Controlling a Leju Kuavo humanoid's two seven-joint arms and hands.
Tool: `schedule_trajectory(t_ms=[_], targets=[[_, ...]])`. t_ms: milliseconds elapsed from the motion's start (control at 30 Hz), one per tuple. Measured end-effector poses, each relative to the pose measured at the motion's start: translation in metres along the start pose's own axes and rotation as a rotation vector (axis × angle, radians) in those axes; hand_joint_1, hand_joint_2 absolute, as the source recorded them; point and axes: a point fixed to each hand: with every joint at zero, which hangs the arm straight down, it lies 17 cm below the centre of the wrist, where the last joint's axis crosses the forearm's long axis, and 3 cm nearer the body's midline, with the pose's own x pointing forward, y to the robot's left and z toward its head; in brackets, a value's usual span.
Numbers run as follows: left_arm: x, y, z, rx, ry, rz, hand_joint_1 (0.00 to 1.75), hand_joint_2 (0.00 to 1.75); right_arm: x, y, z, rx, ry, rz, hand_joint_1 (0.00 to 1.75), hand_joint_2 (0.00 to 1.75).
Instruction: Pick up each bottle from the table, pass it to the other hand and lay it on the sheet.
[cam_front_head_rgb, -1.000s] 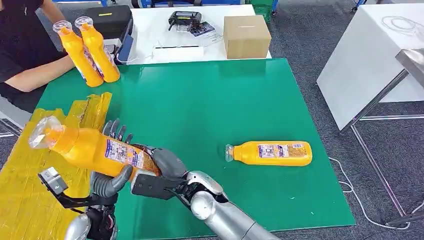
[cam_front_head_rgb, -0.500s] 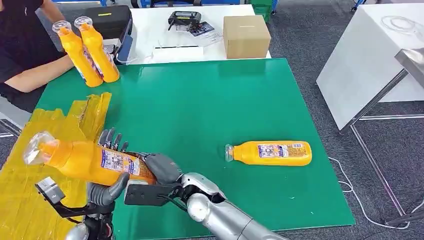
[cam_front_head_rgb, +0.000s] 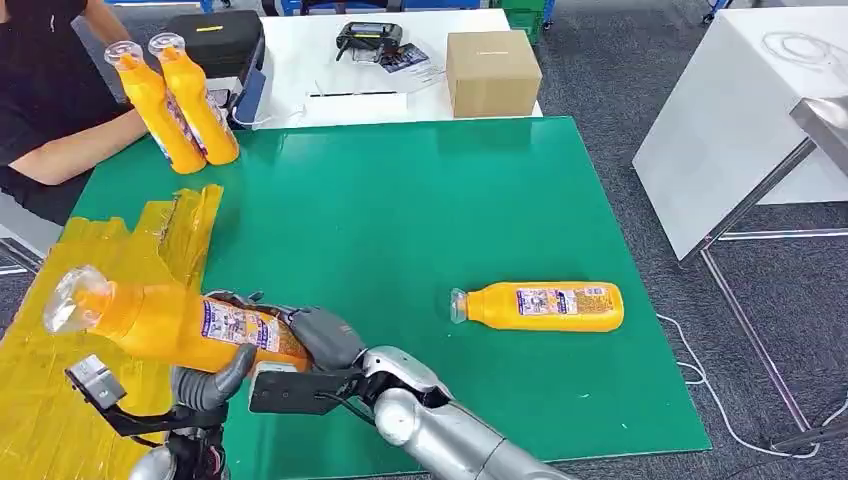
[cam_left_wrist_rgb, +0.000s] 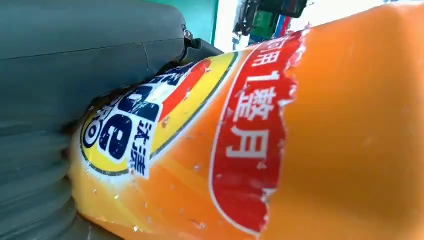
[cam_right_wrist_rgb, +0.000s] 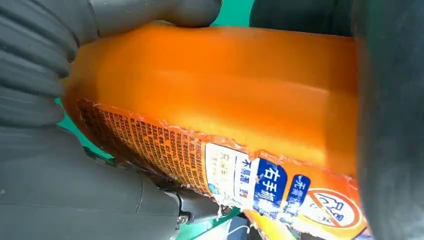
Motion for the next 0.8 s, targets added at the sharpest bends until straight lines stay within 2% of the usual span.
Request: schedule_trajectory(t_ms=[267,300,400,533,667,800], targets=[[0.0,-0.002,0.0,-0.006,-0.003,-0.009,1.75,1.75,-0.003,-0.001,0.002,-0.012,0.005,-0.002,1.73,1.75],[0.0,-0.002,0.0,-0.008,-0.004,-0.016,1.75,1.75,-0.003,-0.002,0.002,-0.018,0.005,-0.003,0.02,1.75],[0.0,-0.003,-0.001,-0.016,-0.012,-0.095,1.75,1.75,-0.007,-0.003,0.006,-0.04,0.013,0.001,0.0,1.75],[0.014,-0.002,-0.008,-0.026,-0.087,-0.373,1.75,1.75,-0.032,-0.009,0.025,-0.087,0.069,0.006,0.0,1.75],[0.028,0.015,-0.01,-0.012,-0.168,-0.949,1.75,1.75,-0.043,-0.045,0.056,-0.185,0.05,0.019,0.0,1.75],[0.047,0.06,0.002,0.043,-0.19,-1.474,1.75,1.75,-0.046,-0.099,0.099,-0.274,0.006,0.04,0.0,1.75]])
